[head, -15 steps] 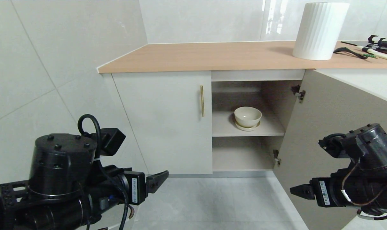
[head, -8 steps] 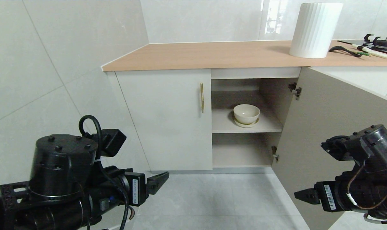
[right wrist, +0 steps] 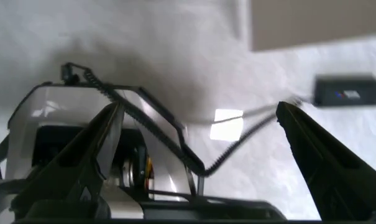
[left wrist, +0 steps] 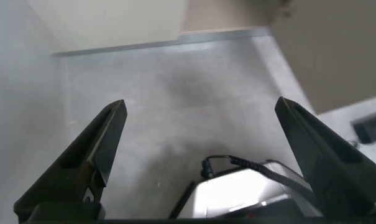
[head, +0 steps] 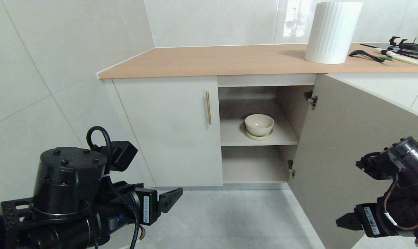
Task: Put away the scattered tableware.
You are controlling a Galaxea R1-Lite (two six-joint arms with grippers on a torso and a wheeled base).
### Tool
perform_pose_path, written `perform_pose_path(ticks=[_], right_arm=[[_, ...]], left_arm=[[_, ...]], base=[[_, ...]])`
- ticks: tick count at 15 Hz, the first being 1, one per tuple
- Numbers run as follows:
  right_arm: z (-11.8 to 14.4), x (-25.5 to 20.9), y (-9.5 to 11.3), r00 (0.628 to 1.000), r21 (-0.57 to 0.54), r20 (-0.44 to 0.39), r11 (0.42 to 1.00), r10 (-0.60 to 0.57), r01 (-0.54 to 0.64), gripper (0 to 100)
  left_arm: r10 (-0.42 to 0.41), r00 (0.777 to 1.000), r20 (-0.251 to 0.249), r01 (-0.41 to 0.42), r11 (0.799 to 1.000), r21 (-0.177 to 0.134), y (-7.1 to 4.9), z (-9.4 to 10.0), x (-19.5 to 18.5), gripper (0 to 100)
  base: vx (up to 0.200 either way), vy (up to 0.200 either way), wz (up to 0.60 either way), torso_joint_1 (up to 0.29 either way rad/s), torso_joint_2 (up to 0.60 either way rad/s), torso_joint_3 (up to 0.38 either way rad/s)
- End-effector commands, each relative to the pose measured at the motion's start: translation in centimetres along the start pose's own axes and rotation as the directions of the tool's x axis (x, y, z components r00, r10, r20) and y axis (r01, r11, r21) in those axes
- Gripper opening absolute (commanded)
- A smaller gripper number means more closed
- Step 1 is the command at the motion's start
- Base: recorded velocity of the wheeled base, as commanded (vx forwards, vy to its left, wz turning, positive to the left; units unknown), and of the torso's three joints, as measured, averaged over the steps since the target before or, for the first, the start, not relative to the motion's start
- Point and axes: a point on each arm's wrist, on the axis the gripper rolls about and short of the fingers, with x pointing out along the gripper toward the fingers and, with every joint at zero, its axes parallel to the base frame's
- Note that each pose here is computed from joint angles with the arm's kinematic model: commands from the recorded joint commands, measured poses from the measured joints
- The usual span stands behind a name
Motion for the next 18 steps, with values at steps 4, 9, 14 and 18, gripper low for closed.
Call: perform_pose_path(ticks=[4, 9, 14, 18], right_arm=[[0.3, 0.4, -2.1, 0.994, 0.074, -0.074, 0.994, -0.077, 0.083, 100], [1.9, -0.2, -5.8, 0.982, 0.186, -0.052, 0.965, -0.180, 0.186, 100], [3.1, -0.3, -9.5, 0.964, 0.277, -0.052, 0.924, -0.260, 0.264, 100], [5.1, 3.0, -9.3, 0.966, 0.360, 0.052, 0.907, -0.253, 0.218, 100]], left_arm=[[0.003, 1.000, 0.000, -0.003, 1.000, -0.001, 0.0, 0.0, 0.0, 100], [0.002, 1.000, 0.003, -0.002, 1.000, -0.002, 0.1, 0.0, -0.1, 100], [0.002, 1.000, 0.003, -0.002, 1.000, -0.002, 0.1, 0.0, -0.1, 100], [0.002, 1.000, 0.003, -0.002, 1.000, -0.002, 0.1, 0.0, -0.1, 100]], base=[[0.000, -0.200, 0.00, 0.002, 0.00, 0.000], [0.000, -0.200, 0.00, 0.005, 0.01, 0.003], [0.000, -0.080, 0.00, 0.001, 0.00, 0.001], [0.000, 0.000, 0.00, 0.000, 0.00, 0.000]])
